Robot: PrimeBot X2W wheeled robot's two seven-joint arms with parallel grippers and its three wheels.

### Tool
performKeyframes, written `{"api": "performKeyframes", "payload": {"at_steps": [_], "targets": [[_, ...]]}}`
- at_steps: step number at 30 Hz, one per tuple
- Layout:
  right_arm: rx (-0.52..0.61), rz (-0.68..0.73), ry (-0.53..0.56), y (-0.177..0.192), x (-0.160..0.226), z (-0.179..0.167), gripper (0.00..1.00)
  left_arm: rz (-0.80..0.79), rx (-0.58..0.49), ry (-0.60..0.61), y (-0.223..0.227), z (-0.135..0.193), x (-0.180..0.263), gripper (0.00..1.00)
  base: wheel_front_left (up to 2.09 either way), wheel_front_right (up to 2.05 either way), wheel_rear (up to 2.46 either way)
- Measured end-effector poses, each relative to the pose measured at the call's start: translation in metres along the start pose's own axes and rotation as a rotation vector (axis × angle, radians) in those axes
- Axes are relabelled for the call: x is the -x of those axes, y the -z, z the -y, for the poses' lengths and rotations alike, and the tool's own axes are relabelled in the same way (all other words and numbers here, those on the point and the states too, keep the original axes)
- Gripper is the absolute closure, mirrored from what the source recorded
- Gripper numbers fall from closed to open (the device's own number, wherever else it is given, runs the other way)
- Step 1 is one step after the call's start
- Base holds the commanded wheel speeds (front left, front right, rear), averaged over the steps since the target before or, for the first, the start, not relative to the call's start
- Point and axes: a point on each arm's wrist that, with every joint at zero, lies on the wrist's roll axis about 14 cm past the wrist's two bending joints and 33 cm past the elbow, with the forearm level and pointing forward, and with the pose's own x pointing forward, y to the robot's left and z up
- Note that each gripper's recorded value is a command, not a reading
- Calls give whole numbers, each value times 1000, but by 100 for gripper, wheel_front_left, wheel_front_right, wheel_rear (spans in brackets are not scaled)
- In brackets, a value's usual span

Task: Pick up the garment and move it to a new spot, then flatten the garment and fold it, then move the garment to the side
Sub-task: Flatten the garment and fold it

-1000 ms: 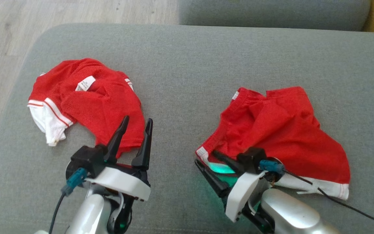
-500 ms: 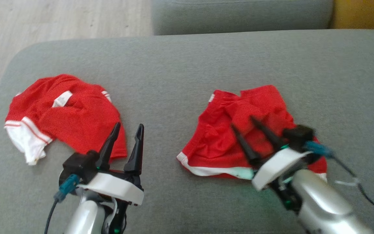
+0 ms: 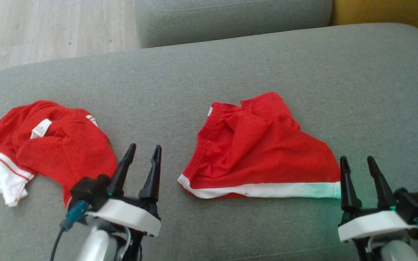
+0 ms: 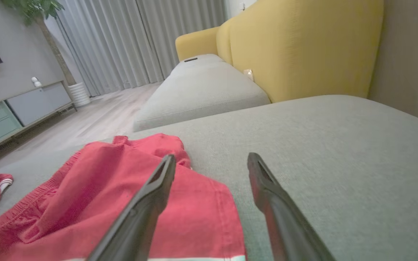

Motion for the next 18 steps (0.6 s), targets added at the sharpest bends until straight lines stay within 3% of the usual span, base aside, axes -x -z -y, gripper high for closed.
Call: {"api": "performKeyframes", "payload": {"at_steps": [18], "targets": [[-3, -25, 61, 10, 3, 9, 0, -304, -108, 169, 91, 26, 11, 0, 0, 0, 0]]}}
